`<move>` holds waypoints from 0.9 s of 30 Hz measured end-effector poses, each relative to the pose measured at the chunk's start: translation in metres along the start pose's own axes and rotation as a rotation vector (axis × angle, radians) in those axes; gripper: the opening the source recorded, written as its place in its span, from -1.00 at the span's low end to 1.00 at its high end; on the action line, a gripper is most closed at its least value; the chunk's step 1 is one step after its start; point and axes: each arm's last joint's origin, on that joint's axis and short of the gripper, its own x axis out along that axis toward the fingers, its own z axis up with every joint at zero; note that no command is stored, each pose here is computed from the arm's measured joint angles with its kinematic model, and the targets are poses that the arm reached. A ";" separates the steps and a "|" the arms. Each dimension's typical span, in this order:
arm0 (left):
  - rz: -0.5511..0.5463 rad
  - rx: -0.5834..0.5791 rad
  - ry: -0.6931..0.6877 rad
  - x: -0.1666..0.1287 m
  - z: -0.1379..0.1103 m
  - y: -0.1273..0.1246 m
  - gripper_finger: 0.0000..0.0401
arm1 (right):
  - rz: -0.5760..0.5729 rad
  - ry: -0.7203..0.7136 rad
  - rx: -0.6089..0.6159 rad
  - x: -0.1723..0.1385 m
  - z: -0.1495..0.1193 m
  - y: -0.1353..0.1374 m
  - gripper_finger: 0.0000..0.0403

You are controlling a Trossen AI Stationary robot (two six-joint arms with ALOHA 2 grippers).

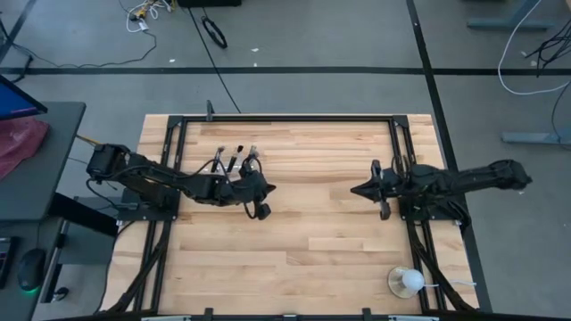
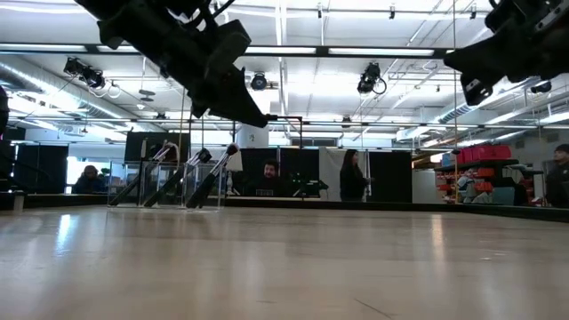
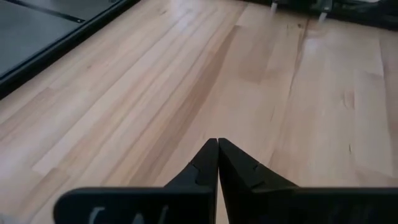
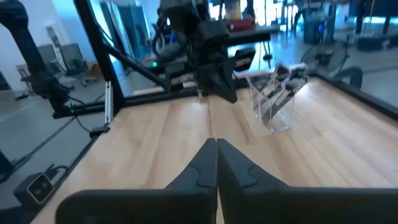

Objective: Put items in baskets/containers
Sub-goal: Return to Home Position

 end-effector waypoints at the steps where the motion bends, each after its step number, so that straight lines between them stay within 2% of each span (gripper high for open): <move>1: 0.001 0.002 0.003 0.000 0.000 0.000 -0.91 | 0.000 -0.018 -0.004 -0.002 -0.002 -0.001 -0.99; 7: 0.001 0.000 0.001 0.000 0.000 0.000 -0.91 | -0.006 -0.071 0.001 -0.011 -0.024 -0.007 -0.99; 11: 0.001 0.001 0.003 0.000 0.000 0.000 -0.91 | -0.006 -0.089 0.000 -0.016 -0.028 -0.009 -0.99; 17: -0.001 0.001 0.004 0.000 0.000 0.000 -0.91 | -0.004 -0.036 0.021 -0.022 -0.035 -0.012 -0.99; 23: 0.000 0.000 0.002 0.000 0.000 0.000 -0.91 | 0.034 -0.114 0.029 -0.021 -0.037 -0.012 -0.99; 27: 0.001 0.000 0.001 0.000 0.000 0.000 -0.91 | 0.023 -0.098 0.031 -0.020 -0.038 -0.013 -0.99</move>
